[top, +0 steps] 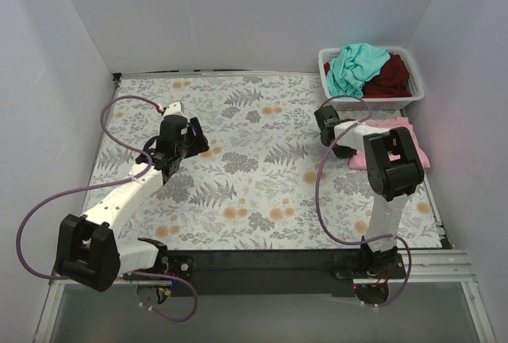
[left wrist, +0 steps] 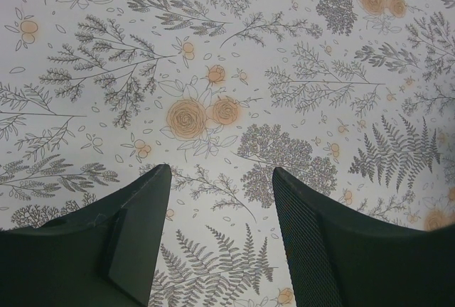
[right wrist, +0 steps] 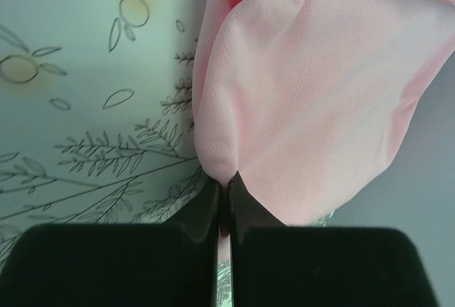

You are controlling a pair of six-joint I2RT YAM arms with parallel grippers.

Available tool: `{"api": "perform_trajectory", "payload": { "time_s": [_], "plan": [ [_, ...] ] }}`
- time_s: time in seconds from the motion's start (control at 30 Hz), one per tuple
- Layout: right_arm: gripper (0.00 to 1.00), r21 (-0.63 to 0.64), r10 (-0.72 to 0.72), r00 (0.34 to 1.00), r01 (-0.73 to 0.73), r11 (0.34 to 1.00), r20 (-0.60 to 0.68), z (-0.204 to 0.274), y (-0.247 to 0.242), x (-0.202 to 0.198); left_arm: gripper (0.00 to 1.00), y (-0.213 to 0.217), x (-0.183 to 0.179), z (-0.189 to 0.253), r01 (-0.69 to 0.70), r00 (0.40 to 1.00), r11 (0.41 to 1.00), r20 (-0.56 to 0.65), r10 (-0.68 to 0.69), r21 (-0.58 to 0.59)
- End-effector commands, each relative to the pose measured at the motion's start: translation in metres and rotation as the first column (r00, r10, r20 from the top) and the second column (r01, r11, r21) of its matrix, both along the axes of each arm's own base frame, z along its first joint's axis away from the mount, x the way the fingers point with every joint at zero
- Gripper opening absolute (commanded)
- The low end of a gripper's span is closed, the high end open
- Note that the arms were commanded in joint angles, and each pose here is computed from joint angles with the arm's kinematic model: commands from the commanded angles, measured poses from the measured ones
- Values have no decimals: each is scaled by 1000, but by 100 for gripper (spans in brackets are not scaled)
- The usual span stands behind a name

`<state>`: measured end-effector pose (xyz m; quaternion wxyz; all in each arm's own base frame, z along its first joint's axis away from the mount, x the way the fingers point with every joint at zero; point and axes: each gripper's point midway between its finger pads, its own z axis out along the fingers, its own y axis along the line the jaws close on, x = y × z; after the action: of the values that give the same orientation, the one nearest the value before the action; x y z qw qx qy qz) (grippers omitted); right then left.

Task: Fold and stack the t-shirts
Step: Neatly place the folded tshirt to the corner, then reset both grippers

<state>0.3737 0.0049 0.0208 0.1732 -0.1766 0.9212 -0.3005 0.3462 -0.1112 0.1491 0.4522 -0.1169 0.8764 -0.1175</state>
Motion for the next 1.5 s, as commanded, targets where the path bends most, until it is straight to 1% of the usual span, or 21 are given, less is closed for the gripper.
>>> {"api": "perform_trajectory", "payload": {
  "time_s": [0.0, 0.23, 0.3, 0.33, 0.4, 0.47, 0.53, 0.6, 0.7, 0.73, 0.77, 0.8, 0.83, 0.9, 0.93, 1.03, 1.23, 1.27, 1.3, 1.4, 1.47],
  "plan": [
    [1, -5, 2, 999, -2, 1000, 50, 1, -4, 25, 58, 2, -1, -4, 4, 1000, 1000, -7, -4, 9],
    [4, -20, -56, 998, 57, 998, 34, -8, -24, 23, 58, 1, -1, -7, 8, 1000, 1000, -16, -8, 10],
    [11, 5, -80, 995, 80, 997, 53, -5, -23, 22, 58, 0, -1, -8, 12, 1000, 1000, -20, -12, 6],
    [14, 30, -87, 995, 85, 996, 55, 0, -20, 20, 57, -1, -1, -9, 14, 1000, 1000, -23, -14, 7],
    [29, 108, -117, 989, 107, 988, 92, 11, -8, 22, 57, -1, 0, -9, 14, 1000, 1000, -24, -14, 4],
    [42, 228, -102, 987, 71, 971, 126, 34, 15, 24, 57, -1, -1, -10, 15, 1000, 1000, -26, -15, 4],
    [49, 338, -93, 977, 24, 941, 190, 65, 40, 26, 57, -1, -1, -9, 14, 1000, 1000, -26, -14, 2],
    [50, 428, -101, 963, -17, 904, 252, 101, 56, 24, 57, -2, -2, -10, 16, 999, 1000, -28, -16, 0],
    [55, 493, -115, 945, -54, 868, 306, 140, 62, 13, 58, -2, -3, -9, 16, 1000, 1000, -25, -16, -6],
    [58, 520, -128, 922, -89, 850, 366, 168, 62, 6, 58, -1, -3, -5, 14, 1000, 1000, -15, -14, -7],
    [66, 531, -140, 909, -100, 842, 393, 181, 61, 0, 58, -1, -3, -3, 7, 1000, 1000, -11, -7, -13],
    [68, 535, -146, 902, -106, 838, 407, 189, 57, -9, 58, -1, -4, -1, 6, 1000, 1000, -8, -6, -19],
    [71, 547, -157, 869, -147, 824, 470, 217, 53, -22, 58, -1, -8, 4, 8, 1000, 1000, -5, -8, -28],
    [77, 551, -171, 835, -178, 815, 523, 239, 47, -39, 59, -1, -11, 19, 0, 1000, 999, 9, 0, -52],
    [79, 556, -187, 799, -210, 804, 572, 256, 41, -56, 59, 1, -17, 28, -1, 1000, 999, 17, 2, -55],
    [98, 573, -217, 721, -293, 766, 658, 283, 34, -94, 61, 8, -30, 61, -22, 998, 997, 58, 27, -73],
    [98, 572, -276, 574, -431, 698, 771, 307, 22, -155, 64, 33, -70, 119, -94, 980, 986, 161, 115, -135],
    [98, 559, -255, 573, -450, 697, 779, 298, 24, -158, 65, 37, -76, 123, -107, 976, 983, 171, 132, -147],
    [98, 533, -246, 536, -485, 693, 807, 301, 21, -169, 66, 41, -86, 124, -122, 971, 978, 185, 154, -171],
    [99, 523, -244, 520, -500, 690, 818, 288, 19, -177, 71, 54, -102, 128, -156, 950, 966, 238, 204, -206],
    [98, 512, -258, 487, -512, 690, 834, 288, 15, -185, 75, 57, -107, 119, -161, 945, 963, 246, 213, -218]
  ]
}}
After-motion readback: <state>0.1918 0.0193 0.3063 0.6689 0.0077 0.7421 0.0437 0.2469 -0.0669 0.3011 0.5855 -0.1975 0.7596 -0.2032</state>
